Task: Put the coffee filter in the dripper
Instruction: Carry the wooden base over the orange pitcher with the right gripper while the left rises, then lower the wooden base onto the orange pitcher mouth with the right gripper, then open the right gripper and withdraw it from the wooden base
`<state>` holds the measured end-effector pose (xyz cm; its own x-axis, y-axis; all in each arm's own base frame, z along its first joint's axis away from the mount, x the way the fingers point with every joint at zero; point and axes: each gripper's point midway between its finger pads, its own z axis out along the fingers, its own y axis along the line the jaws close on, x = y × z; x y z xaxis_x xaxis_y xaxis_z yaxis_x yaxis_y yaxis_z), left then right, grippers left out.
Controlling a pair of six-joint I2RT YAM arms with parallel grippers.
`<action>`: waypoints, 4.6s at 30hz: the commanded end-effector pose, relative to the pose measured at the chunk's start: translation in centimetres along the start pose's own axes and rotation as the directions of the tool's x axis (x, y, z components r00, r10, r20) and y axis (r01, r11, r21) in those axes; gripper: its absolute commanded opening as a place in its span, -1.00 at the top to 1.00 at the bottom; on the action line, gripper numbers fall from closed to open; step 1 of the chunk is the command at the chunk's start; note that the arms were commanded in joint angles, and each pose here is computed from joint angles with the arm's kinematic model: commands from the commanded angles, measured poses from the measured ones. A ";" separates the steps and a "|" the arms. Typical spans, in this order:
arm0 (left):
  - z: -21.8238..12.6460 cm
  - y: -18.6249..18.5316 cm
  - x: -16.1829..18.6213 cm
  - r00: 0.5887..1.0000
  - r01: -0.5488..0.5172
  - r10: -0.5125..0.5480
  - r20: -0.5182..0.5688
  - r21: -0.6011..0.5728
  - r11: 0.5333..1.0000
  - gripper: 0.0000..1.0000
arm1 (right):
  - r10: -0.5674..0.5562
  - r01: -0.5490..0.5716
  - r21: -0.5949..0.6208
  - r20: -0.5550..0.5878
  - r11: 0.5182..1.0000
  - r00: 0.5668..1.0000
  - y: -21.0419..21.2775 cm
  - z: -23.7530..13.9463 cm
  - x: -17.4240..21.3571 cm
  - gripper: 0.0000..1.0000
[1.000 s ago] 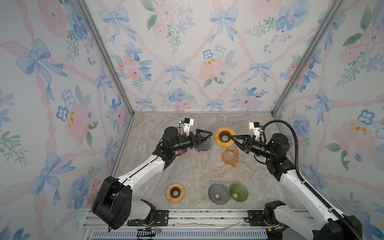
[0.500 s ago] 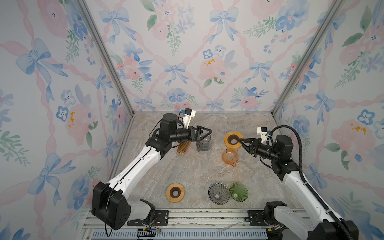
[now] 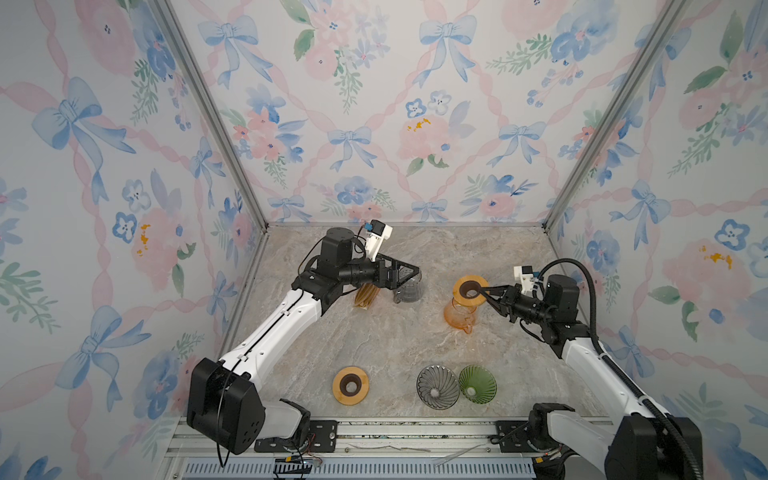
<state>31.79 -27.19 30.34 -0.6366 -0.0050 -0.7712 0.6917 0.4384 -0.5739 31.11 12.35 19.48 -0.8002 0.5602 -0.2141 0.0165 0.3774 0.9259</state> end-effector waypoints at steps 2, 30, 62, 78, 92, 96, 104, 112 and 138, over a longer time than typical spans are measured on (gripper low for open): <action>-1.3 -0.1 0.1 0.997 -0.076 0.077 0.021 -0.023 0.997 -0.95 | -0.016 0.016 -0.023 -0.008 1.000 1.000 -0.8 0.6 -0.1 0.76; -2.0 0.2 0.4 0.994 -0.108 0.110 0.017 -0.071 0.992 -0.96 | 0.037 -0.036 0.032 -0.019 0.999 0.999 -4.8 2.3 -0.7 0.74; -1.9 0.5 0.5 0.994 -0.107 0.109 0.017 -0.086 0.991 -0.95 | 0.054 -0.052 0.077 -0.027 0.996 0.998 -6.9 2.8 -0.6 0.49; -1.8 0.4 0.6 0.994 -0.106 0.108 0.016 -0.086 0.991 -0.95 | 0.048 -0.045 0.117 -0.027 0.992 0.998 -7.5 2.6 -0.4 0.48; -1.8 0.4 0.6 0.994 -0.106 0.107 0.016 -0.089 0.990 -0.96 | 0.044 -0.040 0.147 -0.027 0.988 0.999 -7.9 2.2 -0.4 0.48; -1.8 0.4 0.5 0.994 -0.107 0.109 0.018 -0.088 0.990 -0.95 | 0.044 -0.040 0.150 -0.027 0.988 0.999 -7.9 2.1 -0.4 0.48; -1.9 0.4 0.5 0.994 -0.106 0.108 0.018 -0.088 0.990 -0.95 | 0.045 -0.040 0.157 -0.028 0.987 0.999 -8.1 2.0 -0.3 0.48; -1.9 0.4 0.5 0.994 -0.107 0.109 0.019 -0.088 0.990 -0.95 | 0.043 -0.038 0.159 -0.025 0.987 0.999 -8.1 1.8 -0.5 0.48; -0.4 -2.5 1.7 0.987 -0.161 0.160 -0.017 -0.011 0.987 -0.96 | -0.257 0.293 0.555 -0.143 0.779 0.956 -6.6 -3.9 4.8 0.27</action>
<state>30.28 -27.08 30.22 -0.5573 0.0469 -0.8290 0.7425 0.4750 -0.4723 27.38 11.04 14.57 -0.8217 0.3991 -0.4069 0.0645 0.7744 0.6293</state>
